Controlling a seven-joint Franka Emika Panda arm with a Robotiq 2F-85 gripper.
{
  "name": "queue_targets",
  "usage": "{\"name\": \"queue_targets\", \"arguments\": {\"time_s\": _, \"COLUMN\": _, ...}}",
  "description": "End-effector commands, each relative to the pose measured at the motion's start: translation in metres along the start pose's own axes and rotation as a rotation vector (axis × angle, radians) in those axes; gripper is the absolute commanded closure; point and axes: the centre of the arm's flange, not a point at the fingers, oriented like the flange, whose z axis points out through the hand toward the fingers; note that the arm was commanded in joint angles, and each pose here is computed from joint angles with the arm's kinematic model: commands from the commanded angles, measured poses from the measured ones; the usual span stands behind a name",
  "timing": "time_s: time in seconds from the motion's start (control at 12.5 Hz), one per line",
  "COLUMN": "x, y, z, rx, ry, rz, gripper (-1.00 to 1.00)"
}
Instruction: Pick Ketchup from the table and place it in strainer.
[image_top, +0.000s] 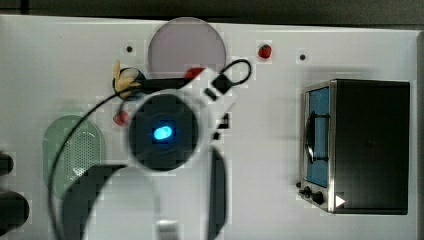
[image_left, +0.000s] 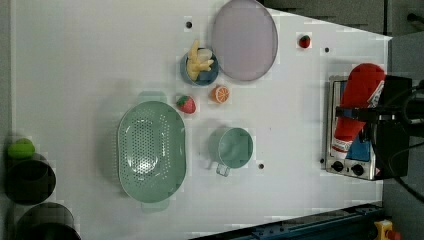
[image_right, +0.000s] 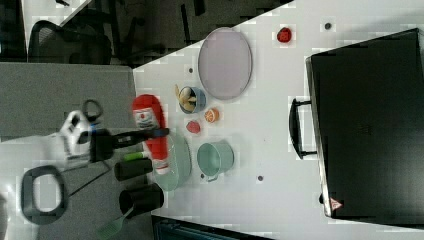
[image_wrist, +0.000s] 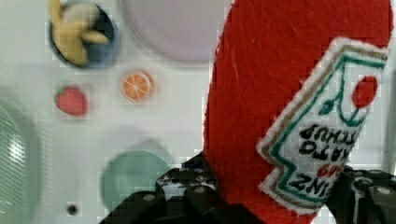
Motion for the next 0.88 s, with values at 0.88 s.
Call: {"name": "queue_targets", "arguments": {"time_s": 0.88, "x": -0.056, "y": -0.279, "z": 0.083, "rx": 0.104, "ry": -0.093, "rz": 0.133, "gripper": -0.23}}
